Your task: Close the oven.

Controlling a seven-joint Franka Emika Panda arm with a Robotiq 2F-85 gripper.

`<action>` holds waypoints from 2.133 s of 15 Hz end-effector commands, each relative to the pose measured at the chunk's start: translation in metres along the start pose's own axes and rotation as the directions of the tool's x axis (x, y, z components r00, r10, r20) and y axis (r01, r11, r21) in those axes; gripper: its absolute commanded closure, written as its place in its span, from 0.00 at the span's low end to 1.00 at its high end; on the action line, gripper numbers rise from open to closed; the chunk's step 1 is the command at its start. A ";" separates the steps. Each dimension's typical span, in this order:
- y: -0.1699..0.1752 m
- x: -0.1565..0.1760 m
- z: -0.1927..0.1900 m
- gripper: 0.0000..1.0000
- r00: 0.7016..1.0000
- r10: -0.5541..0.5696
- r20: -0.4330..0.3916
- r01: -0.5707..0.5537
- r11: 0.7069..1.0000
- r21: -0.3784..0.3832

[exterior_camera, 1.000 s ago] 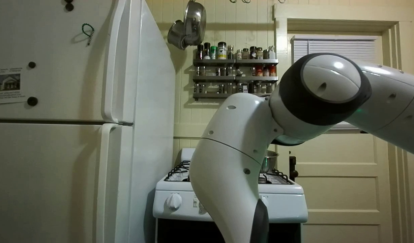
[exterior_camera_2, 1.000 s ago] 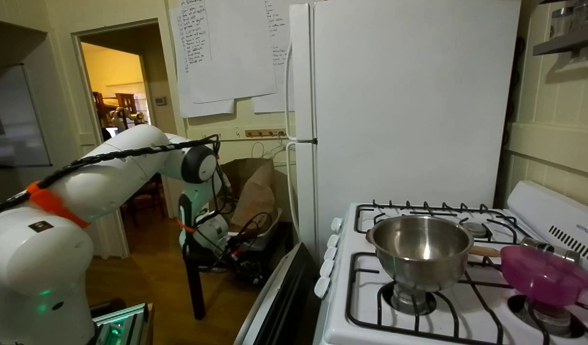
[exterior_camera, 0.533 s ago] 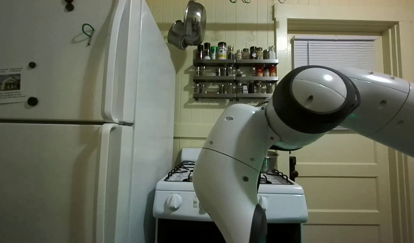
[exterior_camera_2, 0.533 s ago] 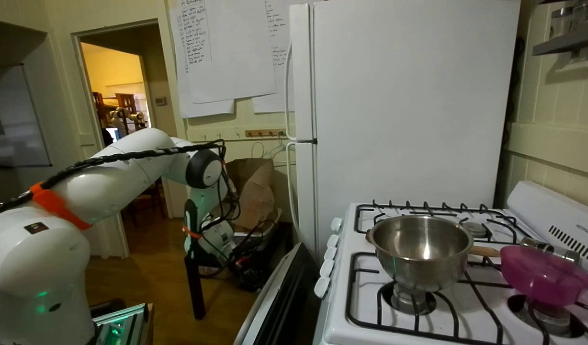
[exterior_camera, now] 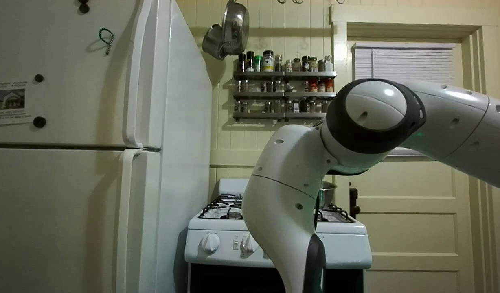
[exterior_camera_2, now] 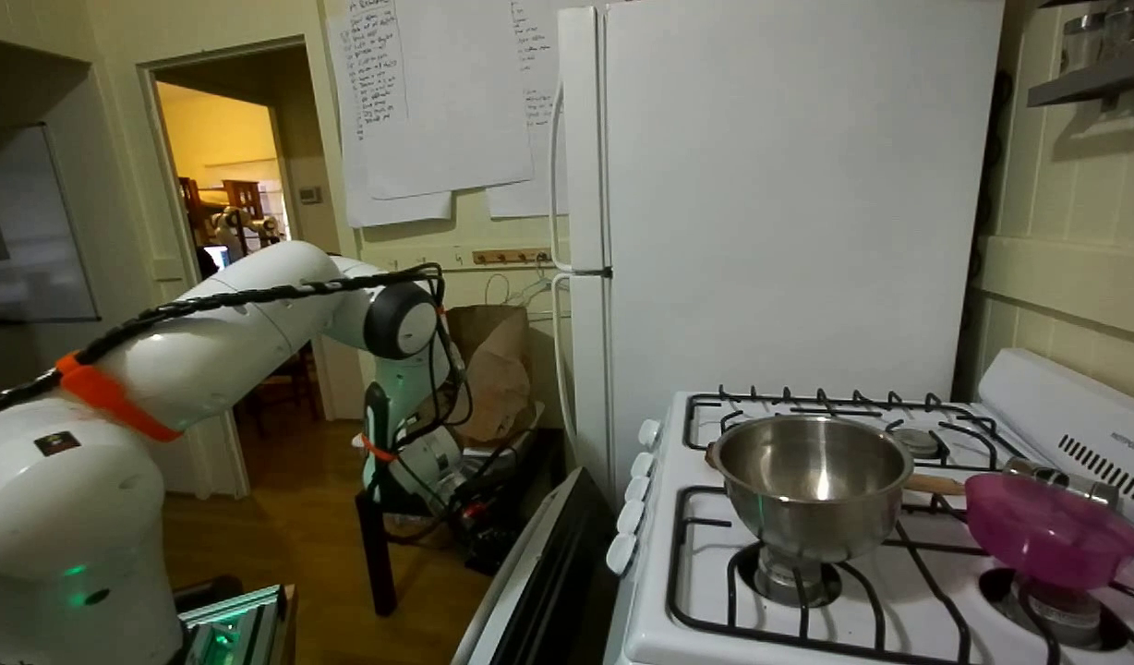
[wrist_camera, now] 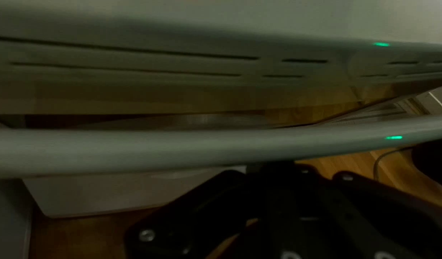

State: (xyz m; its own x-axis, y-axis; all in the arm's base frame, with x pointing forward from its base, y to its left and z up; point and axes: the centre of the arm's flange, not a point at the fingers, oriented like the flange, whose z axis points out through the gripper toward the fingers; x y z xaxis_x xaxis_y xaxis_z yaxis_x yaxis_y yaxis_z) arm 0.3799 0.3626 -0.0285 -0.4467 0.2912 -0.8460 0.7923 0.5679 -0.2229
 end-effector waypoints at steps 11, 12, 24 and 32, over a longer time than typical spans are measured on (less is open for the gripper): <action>-0.074 -0.100 0.035 1.00 0.985 0.083 0.152 -0.096 0.992 0.078; -0.076 -0.100 0.036 1.00 0.986 0.082 0.147 -0.094 0.993 0.078; -0.091 -0.088 0.053 1.00 0.978 0.070 0.194 -0.074 0.997 0.012; -0.086 -0.082 0.043 1.00 0.983 0.064 0.170 -0.067 0.998 0.012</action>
State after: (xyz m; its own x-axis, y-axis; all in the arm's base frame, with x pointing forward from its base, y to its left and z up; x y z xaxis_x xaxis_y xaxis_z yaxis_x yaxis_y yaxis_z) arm 0.3644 0.2649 0.0422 -0.3219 0.1940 -0.9267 0.8288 0.5309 -0.1768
